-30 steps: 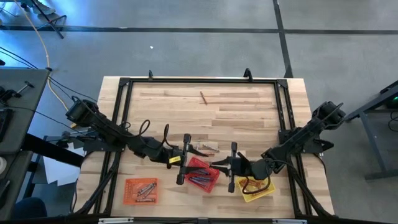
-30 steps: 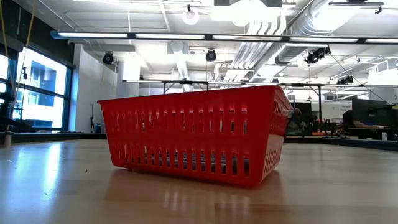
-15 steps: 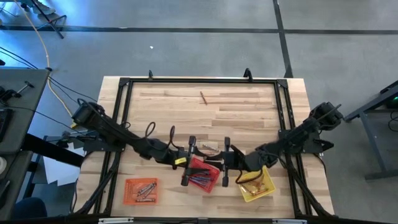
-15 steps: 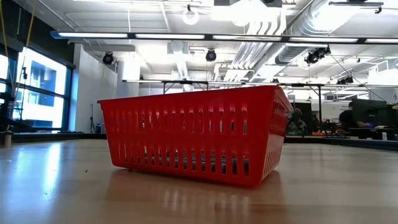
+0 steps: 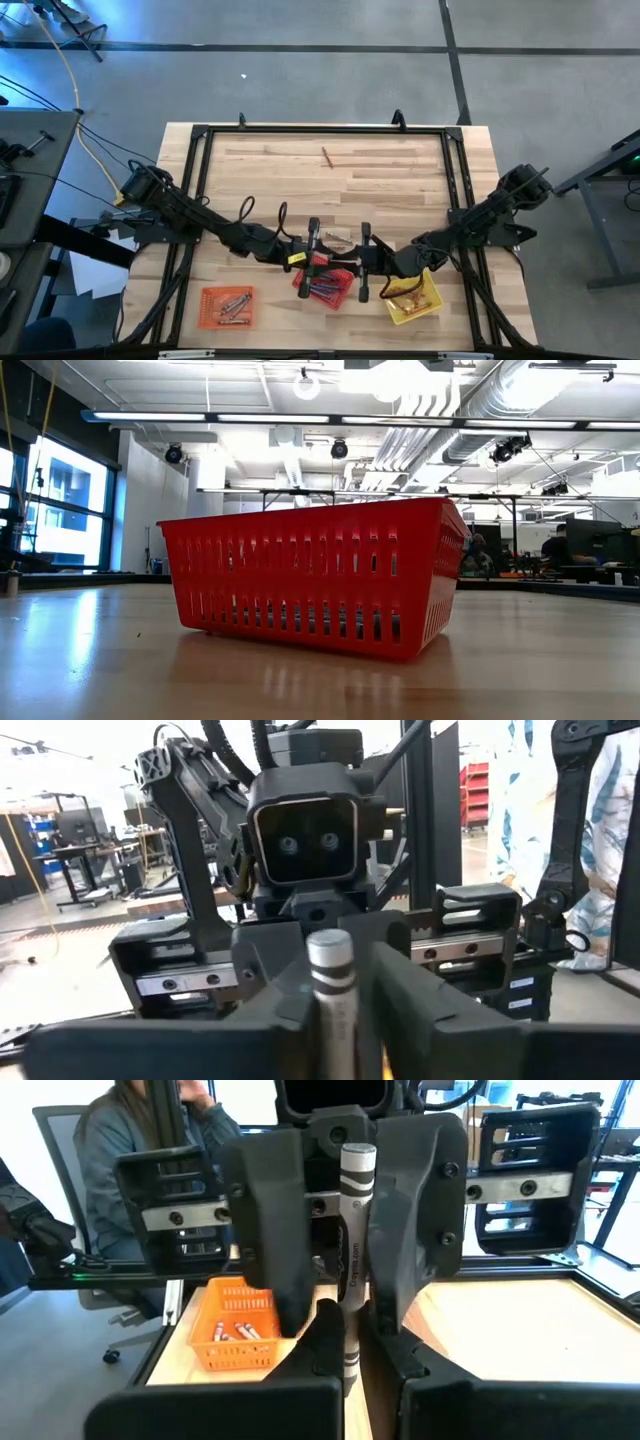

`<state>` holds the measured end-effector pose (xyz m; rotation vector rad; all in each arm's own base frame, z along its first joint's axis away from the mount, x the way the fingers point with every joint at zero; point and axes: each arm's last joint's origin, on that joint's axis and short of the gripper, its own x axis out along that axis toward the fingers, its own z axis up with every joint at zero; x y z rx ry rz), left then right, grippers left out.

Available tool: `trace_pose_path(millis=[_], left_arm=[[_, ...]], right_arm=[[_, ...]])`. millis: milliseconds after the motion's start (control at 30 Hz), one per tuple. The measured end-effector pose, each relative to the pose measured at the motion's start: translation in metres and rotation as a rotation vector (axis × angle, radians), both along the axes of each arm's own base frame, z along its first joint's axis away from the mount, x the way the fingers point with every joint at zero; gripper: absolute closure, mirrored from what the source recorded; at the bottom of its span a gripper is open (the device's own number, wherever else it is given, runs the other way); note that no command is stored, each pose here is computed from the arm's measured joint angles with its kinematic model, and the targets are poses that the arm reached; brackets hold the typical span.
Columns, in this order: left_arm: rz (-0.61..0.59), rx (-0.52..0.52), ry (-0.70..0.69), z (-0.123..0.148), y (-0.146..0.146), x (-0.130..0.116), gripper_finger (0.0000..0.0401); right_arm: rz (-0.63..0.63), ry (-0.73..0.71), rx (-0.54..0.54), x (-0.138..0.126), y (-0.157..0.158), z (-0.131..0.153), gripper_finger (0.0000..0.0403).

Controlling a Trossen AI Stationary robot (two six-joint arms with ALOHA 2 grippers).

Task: Sort crayons
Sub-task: Put the gray crayon into the orange bin

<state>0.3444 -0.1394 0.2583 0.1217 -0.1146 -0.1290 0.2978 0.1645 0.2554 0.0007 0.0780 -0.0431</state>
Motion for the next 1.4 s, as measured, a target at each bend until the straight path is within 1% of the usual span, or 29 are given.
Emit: trace_pose_path(millis=[133,200,500,600,800,900,1000,1100,1200,1300,1400], left_arm=[[-0.002,0.001,0.0,0.0,0.0,0.0,0.0376],[-0.001,-0.001,0.001,0.0,0.0,0.0,0.0392],[0.0,0.001,0.002,0.0,0.0,0.0,0.0398],[0.001,0.002,0.002,0.0,0.0,0.0,0.0399],[0.012,0.007,0.002,0.001,0.0,0.0,0.04],[0.057,0.023,0.003,0.004,0.002,-0.002,0.04],[0.108,0.032,0.016,0.009,0.003,-0.006,0.04],[0.134,0.036,0.077,0.01,0.0,-0.012,0.04],[0.177,-0.003,0.207,0.004,-0.005,-0.022,0.04],[0.229,-0.071,0.335,0.0,-0.011,-0.037,0.04],[0.264,-0.156,0.412,0.002,-0.016,-0.054,0.04]], right_arm=[[0.008,0.002,-0.003,-0.003,0.004,0.0,0.0402],[0.013,0.003,-0.008,-0.004,0.006,0.0,0.0402],[-0.015,0.003,-0.015,-0.005,0.008,0.0,0.0397],[-0.018,0.002,-0.009,-0.005,0.007,0.0,0.0378],[-0.013,0.021,0.003,-0.006,0.008,-0.002,0.0319],[-0.018,0.067,0.012,-0.008,0.006,-0.005,0.0294],[-0.029,0.128,0.028,-0.014,0.003,-0.005,0.0279],[-0.039,0.141,0.07,-0.019,-0.001,0.001,0.0275],[-0.046,0.176,0.105,-0.025,-0.002,0.002,0.0275],[-0.039,0.23,0.119,-0.031,-0.001,0.0,0.0274],[-0.034,0.278,0.109,-0.034,0.0,-0.005,0.0274]])
